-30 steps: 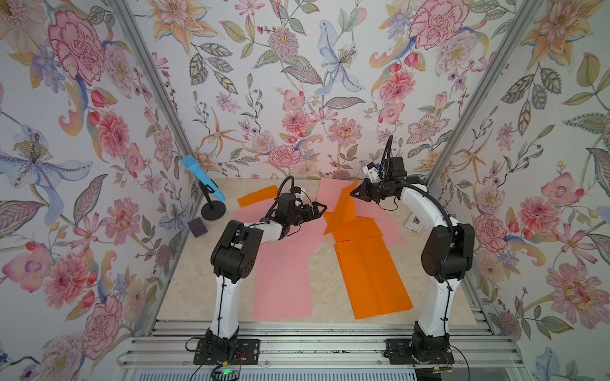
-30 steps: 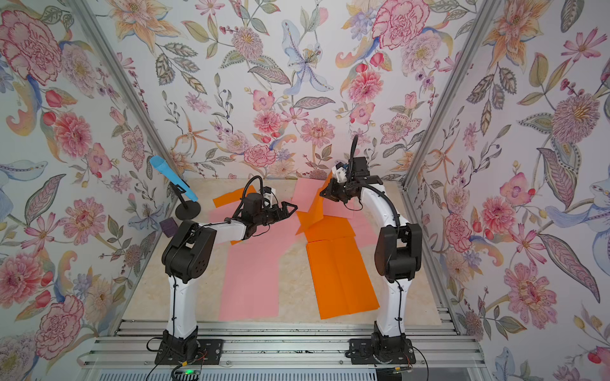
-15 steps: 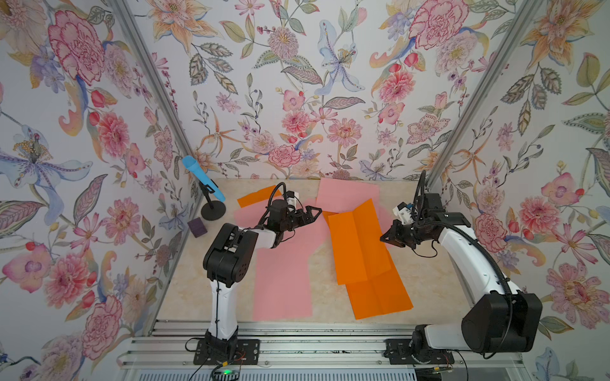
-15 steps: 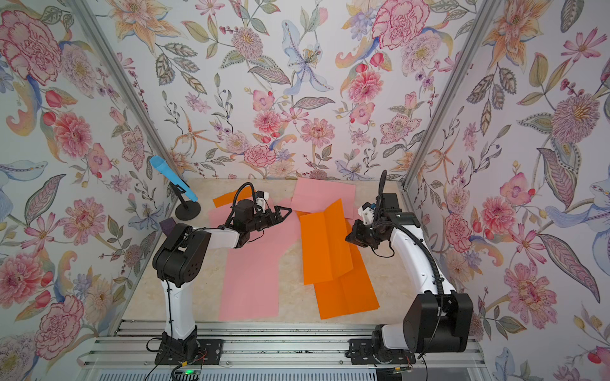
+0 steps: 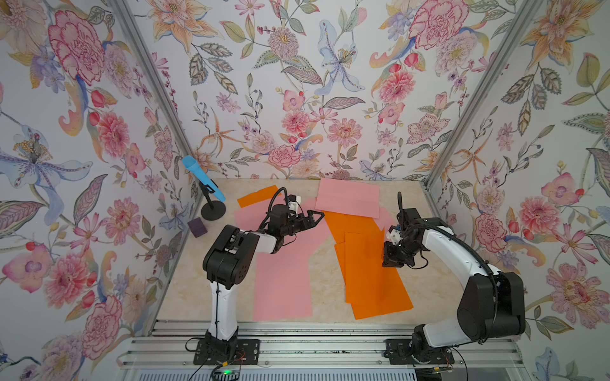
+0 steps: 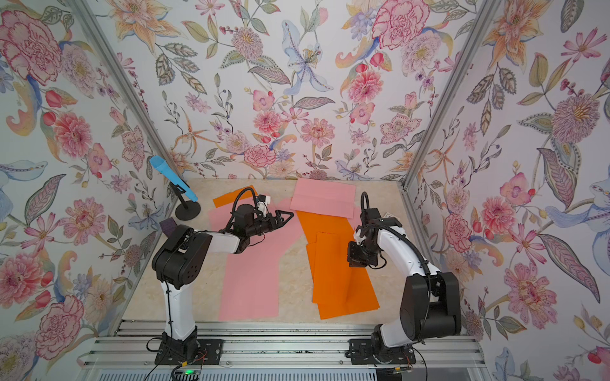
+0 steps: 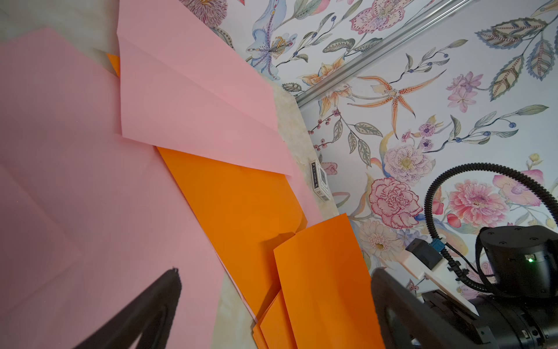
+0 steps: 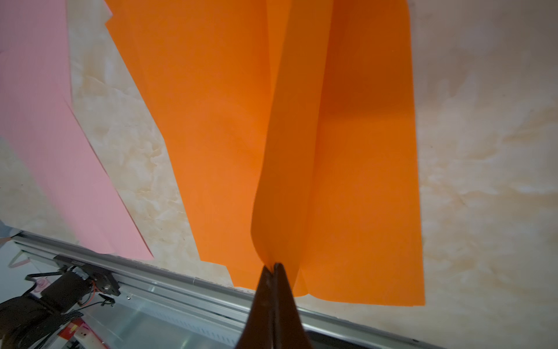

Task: Sort the scattered colored papers by color
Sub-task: Place the colored paper.

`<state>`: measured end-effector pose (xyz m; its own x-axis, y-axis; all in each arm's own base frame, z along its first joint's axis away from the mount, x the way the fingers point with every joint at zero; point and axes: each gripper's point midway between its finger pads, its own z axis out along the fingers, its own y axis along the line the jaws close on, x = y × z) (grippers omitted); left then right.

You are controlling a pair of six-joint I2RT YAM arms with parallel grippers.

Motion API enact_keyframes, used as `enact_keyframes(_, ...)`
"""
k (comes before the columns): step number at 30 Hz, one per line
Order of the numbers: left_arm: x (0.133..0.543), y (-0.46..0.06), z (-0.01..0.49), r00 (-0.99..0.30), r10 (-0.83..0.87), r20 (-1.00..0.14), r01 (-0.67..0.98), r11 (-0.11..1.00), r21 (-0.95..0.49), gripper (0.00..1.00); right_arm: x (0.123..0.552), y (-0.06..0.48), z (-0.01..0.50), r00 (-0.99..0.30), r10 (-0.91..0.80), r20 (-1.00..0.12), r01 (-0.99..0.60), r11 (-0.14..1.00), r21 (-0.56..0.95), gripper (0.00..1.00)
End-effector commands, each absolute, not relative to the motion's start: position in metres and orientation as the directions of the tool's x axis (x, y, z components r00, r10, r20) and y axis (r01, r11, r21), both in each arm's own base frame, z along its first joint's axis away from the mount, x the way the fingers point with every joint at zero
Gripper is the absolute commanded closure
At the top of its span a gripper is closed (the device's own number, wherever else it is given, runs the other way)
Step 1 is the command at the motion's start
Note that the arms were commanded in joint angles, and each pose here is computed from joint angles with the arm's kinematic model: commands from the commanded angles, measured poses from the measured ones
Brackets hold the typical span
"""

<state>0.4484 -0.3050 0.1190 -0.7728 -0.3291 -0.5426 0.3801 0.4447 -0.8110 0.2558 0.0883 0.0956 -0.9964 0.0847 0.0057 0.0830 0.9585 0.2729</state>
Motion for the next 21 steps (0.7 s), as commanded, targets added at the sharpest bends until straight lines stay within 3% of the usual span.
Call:
enact_keyframes(1,0.430,-0.319,0.145,-0.764,-0.311,-0.565,0.443,0.383,-0.811,0.00,0.246,0.068,0.085,-0.997,0.059,0.043,0.063,0.991,0.115,0.98)
enact_keyframes(3,0.422,-0.326,0.144,-0.773,-0.302,-0.557,0.443,0.371,-0.816,0.00,0.245,0.056,0.082,-0.997,0.067,0.045,0.069,0.997,0.040,0.95)
enact_keyframes(5,0.416,-0.333,0.143,-0.782,-0.294,-0.550,0.443,0.359,-0.822,0.00,0.244,0.044,0.080,-0.996,0.081,0.038,0.080,0.997,-0.024,0.81)
enact_keyframes(8,0.407,-0.343,0.143,-0.791,-0.279,-0.545,0.447,0.345,-0.825,0.00,0.245,0.031,0.081,-0.994,0.104,0.022,0.102,0.992,-0.078,0.54)
enact_keyframes(10,0.402,-0.348,0.141,-0.798,-0.272,-0.538,0.443,0.340,-0.830,0.00,0.248,0.025,0.084,-0.993,0.117,0.006,0.116,0.989,-0.092,0.44)
enact_keyframes(12,0.396,-0.354,0.140,-0.805,-0.263,-0.532,0.440,0.336,-0.833,0.00,0.251,0.018,0.089,-0.990,0.138,-0.019,0.139,0.985,-0.098,0.40)
enact_keyframes(16,0.381,-0.365,0.130,-0.828,-0.244,-0.505,0.416,0.336,-0.845,0.00,0.263,0.011,0.100,-0.980,0.184,-0.082,0.190,0.979,-0.076,0.32)
enact_keyframes(21,0.359,-0.376,0.116,-0.851,-0.230,-0.473,0.388,0.332,-0.860,0.00,0.289,0.027,0.109,-0.936,0.297,-0.187,0.277,0.953,0.125,0.07)
